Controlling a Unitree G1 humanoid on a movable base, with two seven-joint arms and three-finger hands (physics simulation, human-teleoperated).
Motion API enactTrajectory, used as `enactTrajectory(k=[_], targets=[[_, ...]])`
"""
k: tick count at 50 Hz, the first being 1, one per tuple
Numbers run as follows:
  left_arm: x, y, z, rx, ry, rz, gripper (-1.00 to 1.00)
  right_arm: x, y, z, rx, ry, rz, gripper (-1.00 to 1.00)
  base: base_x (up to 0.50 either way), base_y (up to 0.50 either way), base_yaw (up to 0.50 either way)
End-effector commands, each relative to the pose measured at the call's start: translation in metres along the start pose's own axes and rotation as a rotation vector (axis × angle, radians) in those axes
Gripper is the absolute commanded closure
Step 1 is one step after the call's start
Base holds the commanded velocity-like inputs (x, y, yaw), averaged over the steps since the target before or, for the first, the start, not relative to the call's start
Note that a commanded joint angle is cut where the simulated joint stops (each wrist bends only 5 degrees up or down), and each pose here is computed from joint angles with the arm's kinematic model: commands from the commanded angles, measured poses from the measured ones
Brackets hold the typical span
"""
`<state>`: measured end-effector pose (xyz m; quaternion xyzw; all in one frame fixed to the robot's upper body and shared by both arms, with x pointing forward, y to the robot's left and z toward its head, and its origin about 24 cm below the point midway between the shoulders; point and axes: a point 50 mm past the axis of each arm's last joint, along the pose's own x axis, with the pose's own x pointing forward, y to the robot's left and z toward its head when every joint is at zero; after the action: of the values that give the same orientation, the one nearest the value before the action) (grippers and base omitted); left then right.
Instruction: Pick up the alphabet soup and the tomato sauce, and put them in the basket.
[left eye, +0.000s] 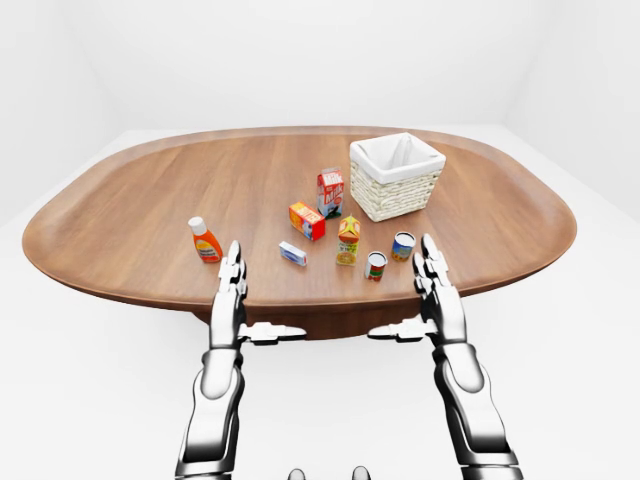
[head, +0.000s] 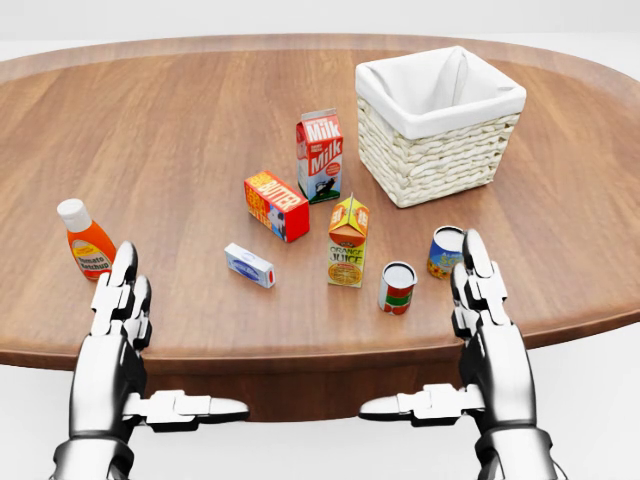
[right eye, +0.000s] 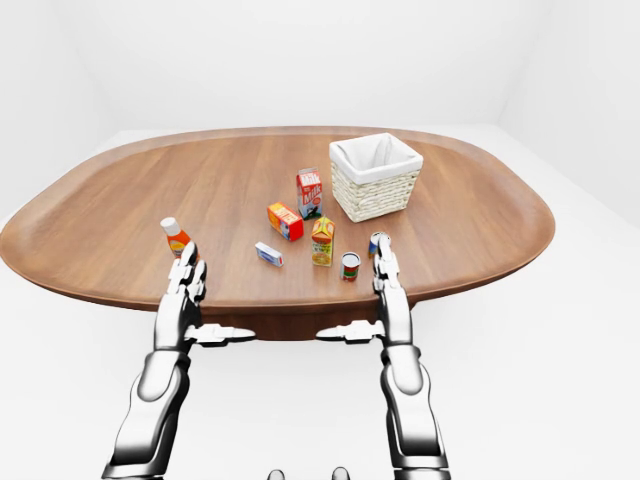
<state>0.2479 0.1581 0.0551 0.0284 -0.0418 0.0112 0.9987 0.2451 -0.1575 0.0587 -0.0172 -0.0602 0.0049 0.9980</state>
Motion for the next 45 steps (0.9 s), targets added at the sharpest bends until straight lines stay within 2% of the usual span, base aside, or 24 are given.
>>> enactTrajectory(k=[1, 8, 18, 45], targets=[[-0.008, 0.002, 0.026, 0.096, -0.137, 0.041, -1.00, -0.008, -0.002, 0.018, 0.002, -0.082, -0.014, -1.00, 0.00, 0.00, 0.00], [-0.014, 0.001, 0.041, 0.181, -0.202, 0.058, -1.00, -0.013, -0.002, 0.031, 0.023, -0.136, -0.014, -1.00, 0.00, 0.00, 0.00], [-0.016, 0.001, 0.046, 0.191, -0.224, 0.068, -1.00, -0.017, -0.002, 0.041, 0.039, -0.176, -0.004, -1.00, 0.00, 0.00, 0.00], [-0.015, 0.001, 0.045, 0.187, -0.217, 0.065, -1.00, -0.016, -0.003, 0.041, 0.029, -0.177, -0.015, -1.00, 0.00, 0.00, 0.00]])
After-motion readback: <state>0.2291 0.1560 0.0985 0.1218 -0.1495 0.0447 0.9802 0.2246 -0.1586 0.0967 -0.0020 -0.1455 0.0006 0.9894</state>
